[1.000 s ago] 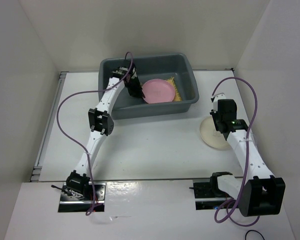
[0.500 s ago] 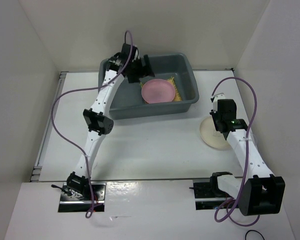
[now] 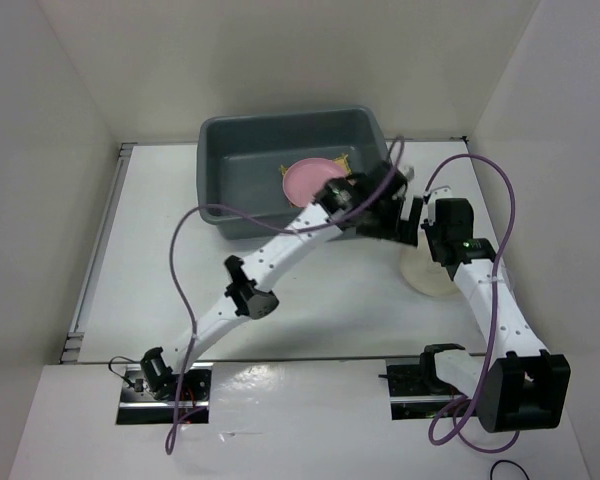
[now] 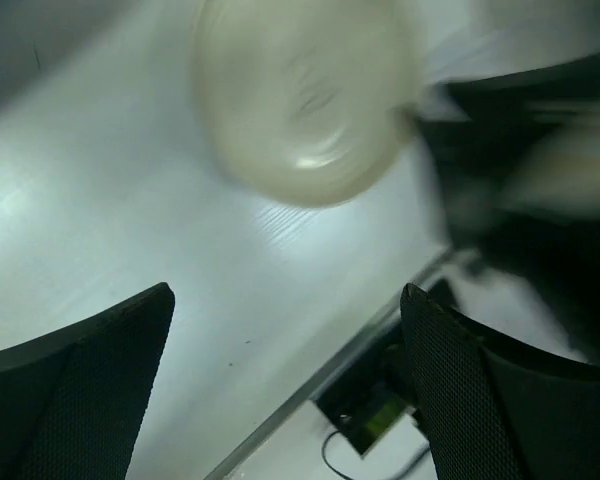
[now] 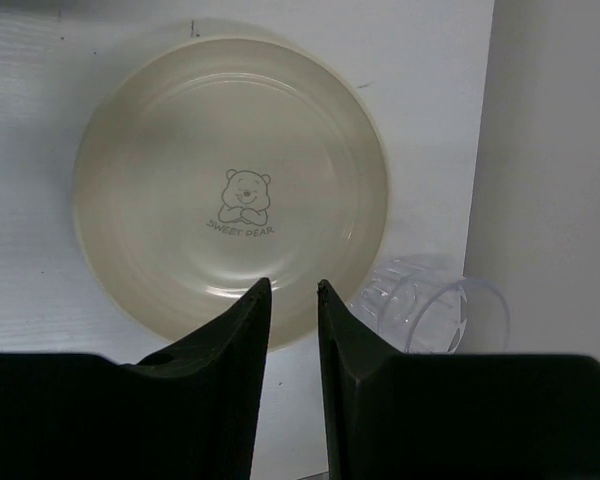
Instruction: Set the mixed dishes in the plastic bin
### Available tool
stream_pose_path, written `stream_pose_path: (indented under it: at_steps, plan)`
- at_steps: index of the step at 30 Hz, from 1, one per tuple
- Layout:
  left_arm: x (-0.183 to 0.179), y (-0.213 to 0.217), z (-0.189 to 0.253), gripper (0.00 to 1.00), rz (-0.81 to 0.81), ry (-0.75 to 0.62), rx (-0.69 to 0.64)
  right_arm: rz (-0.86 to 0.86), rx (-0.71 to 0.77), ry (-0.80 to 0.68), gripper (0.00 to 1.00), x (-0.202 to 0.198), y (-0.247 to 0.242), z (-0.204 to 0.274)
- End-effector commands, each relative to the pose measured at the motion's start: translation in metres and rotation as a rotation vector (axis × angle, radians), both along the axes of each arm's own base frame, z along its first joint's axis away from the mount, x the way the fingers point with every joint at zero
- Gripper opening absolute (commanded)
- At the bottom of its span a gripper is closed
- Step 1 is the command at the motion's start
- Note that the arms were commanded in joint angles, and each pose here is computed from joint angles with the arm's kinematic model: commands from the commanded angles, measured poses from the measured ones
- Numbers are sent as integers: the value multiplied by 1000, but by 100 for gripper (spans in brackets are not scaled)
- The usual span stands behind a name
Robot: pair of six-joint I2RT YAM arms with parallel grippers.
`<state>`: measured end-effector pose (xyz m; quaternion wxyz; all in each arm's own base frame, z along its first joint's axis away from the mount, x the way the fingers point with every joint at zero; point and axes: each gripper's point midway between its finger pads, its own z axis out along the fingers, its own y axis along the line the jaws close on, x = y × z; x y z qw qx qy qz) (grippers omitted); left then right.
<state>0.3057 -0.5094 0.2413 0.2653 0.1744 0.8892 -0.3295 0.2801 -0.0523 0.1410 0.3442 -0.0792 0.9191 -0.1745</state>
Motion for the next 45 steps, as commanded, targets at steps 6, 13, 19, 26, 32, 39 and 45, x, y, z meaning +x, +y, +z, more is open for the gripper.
stream_pose_path:
  at_steps: [6, 13, 19, 26, 32, 39, 45]
  plan:
    - [-14, 4, -122, 100, 91, 238, 225, -171, -58, -127, 31, 1, -27, 26]
    - [-20, -15, -169, 100, 103, 320, 225, -261, -93, -182, 30, 0, -40, 37]
    - [-18, -47, -160, 100, 98, 371, 77, -363, -137, -227, 27, -6, -54, 43]
    - [-9, -50, -192, 100, 168, 418, 83, -390, -147, -252, 27, -7, -57, 48]
    - [-1, -43, -209, 95, 228, 396, 125, -390, -147, -252, 27, -7, -57, 48]
    - [-8, -35, -245, 67, 239, 444, 187, -391, -143, -270, 27, -9, -57, 53]
    - [-14, -26, -260, 29, 232, 458, 238, -391, -143, -270, 27, -9, -57, 53]
